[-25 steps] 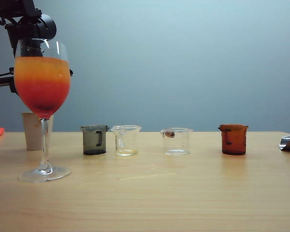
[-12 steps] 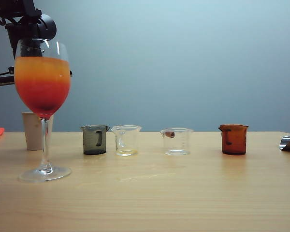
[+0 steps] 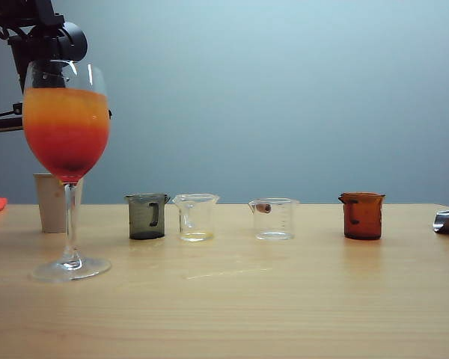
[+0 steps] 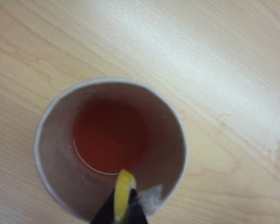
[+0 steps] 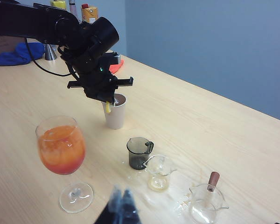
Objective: Pick up the lemon slice from the paper cup on the left and carefully insert it into the rim of the goblet.
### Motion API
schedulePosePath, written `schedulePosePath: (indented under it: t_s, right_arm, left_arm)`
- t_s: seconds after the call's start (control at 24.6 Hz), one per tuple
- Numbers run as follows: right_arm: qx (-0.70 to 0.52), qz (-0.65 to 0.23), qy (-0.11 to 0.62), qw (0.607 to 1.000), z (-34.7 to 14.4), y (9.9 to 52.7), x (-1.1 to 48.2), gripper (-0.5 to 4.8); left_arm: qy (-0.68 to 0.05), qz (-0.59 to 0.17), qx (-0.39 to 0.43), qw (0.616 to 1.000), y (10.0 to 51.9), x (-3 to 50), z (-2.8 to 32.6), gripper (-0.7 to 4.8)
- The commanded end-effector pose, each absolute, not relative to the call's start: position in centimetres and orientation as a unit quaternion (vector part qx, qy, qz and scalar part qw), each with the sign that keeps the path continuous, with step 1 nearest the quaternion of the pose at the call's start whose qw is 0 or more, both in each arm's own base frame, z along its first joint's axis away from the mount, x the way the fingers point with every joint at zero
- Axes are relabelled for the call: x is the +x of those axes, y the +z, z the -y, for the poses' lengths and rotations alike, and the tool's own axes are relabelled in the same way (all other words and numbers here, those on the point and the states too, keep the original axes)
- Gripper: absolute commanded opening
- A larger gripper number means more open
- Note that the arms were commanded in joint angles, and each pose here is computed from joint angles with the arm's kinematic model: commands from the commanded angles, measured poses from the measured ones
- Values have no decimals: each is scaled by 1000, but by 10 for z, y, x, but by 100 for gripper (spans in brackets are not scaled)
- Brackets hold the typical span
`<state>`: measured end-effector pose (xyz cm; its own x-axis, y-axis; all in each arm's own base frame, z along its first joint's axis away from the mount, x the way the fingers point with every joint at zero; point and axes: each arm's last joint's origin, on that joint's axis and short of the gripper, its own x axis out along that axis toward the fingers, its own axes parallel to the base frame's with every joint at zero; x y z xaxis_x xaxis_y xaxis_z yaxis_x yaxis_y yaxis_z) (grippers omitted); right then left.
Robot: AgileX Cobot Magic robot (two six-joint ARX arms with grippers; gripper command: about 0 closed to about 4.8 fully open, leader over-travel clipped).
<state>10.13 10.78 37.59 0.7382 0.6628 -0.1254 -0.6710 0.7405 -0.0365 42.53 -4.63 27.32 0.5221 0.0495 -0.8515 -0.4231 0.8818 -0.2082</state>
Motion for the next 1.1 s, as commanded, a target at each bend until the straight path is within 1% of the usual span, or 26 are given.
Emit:
schedulePosePath:
  t_s: [0.04,0.24,0.37,0.57,0.65,0.69,0.81,1.02,1.1]
  right_arm:
    - [-35,-40,359,932,-107,379,100,-2]
    - [-35,-40,359,932,-107,380,101,-2]
    - [-35,-40,359,932,-107,380,101,-2]
    - [-35,-40,359,932,-107,380,101,-2]
    - [-35,-40,359,932,-107,380,101,-2]
    - [-35,-40,359,932,-107,379,100,-2]
    - [-35,-40,359,932,-107,379,100,-2]
    - [-35,-40,359,932,-107,379,100,-2]
    - [-35,-40,359,932,-107,379,100,-2]
  left_arm:
    - [139,-472,-188,850,284,422,45,-6]
    - [120,-467,-160,861,306,421,45,-6]
    - [81,-469,-118,872,325,419,46,-6]
    - [4,-483,-37,875,350,410,47,-6]
    - [-64,-494,10,867,371,399,47,-6]
    - [-85,-495,19,864,376,395,48,-6]
    - [-137,-486,-2,863,392,385,50,-6]
    - [-249,-449,8,858,417,361,52,-6]
    - [-272,-435,11,858,424,353,52,-6]
